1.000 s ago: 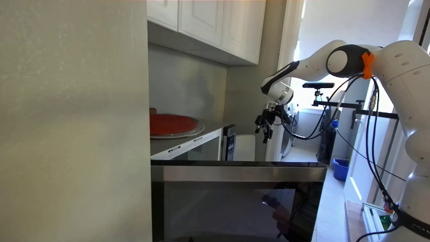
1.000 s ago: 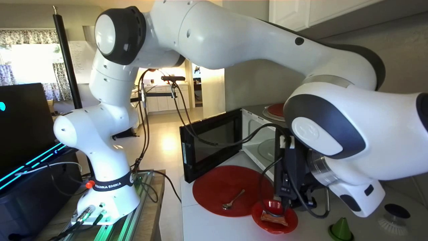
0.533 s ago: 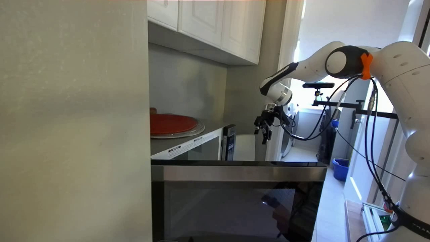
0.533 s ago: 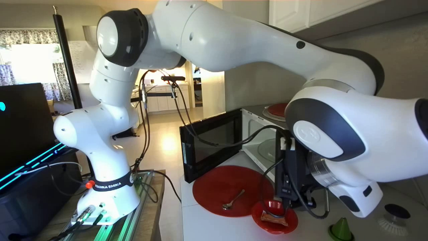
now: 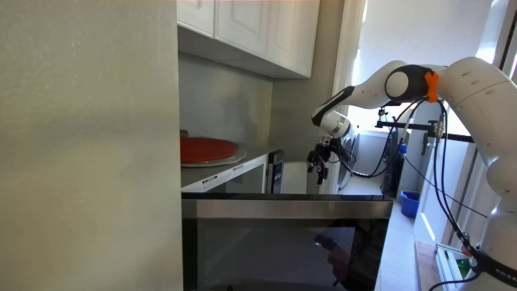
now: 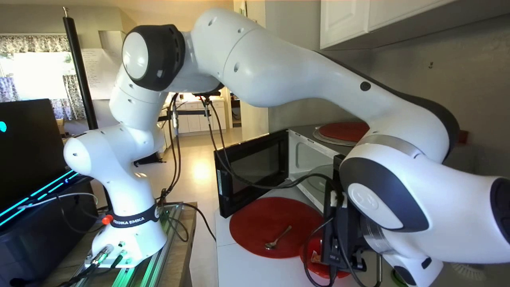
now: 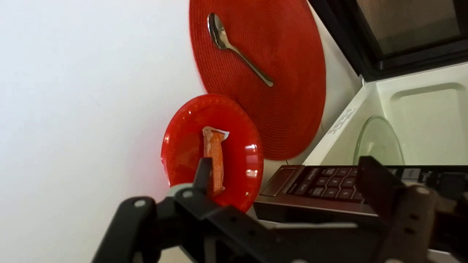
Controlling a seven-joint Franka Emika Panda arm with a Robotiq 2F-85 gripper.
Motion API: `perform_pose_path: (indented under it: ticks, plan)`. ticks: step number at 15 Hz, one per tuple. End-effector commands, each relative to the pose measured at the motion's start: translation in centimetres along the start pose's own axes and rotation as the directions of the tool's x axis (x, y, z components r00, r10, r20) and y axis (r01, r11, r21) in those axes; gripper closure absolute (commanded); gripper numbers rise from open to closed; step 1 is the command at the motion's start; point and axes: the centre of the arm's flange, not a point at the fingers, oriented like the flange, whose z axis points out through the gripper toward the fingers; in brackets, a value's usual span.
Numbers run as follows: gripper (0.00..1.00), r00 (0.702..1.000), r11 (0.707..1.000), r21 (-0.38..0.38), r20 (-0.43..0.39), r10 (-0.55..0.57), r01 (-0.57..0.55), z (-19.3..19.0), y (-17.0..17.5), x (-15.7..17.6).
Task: Put the red bowl in the microwave
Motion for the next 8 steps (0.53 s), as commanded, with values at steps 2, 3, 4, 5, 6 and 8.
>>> perform_pose_path:
  ticks: [2,3,4,5,6,8]
  plan:
    - [0.00,1.000,0.999,0.019,-0.001,-0.029,0.029,1.1,2.4,2.2]
    - [0.00,1.000,1.000,0.010,0.000,-0.022,0.022,1.7,2.8,2.7]
    - [0.00,1.000,1.000,0.016,-0.015,-0.012,0.012,2.3,3.2,3.4]
    - [0.00,0.999,1.000,0.015,-0.047,-0.014,0.015,2.7,3.6,4.1]
    - [0.00,0.997,1.000,0.013,-0.077,-0.025,0.026,3.2,3.9,4.8]
    - [0.00,0.993,1.000,0.020,-0.116,-0.018,0.020,4.0,4.3,6.2]
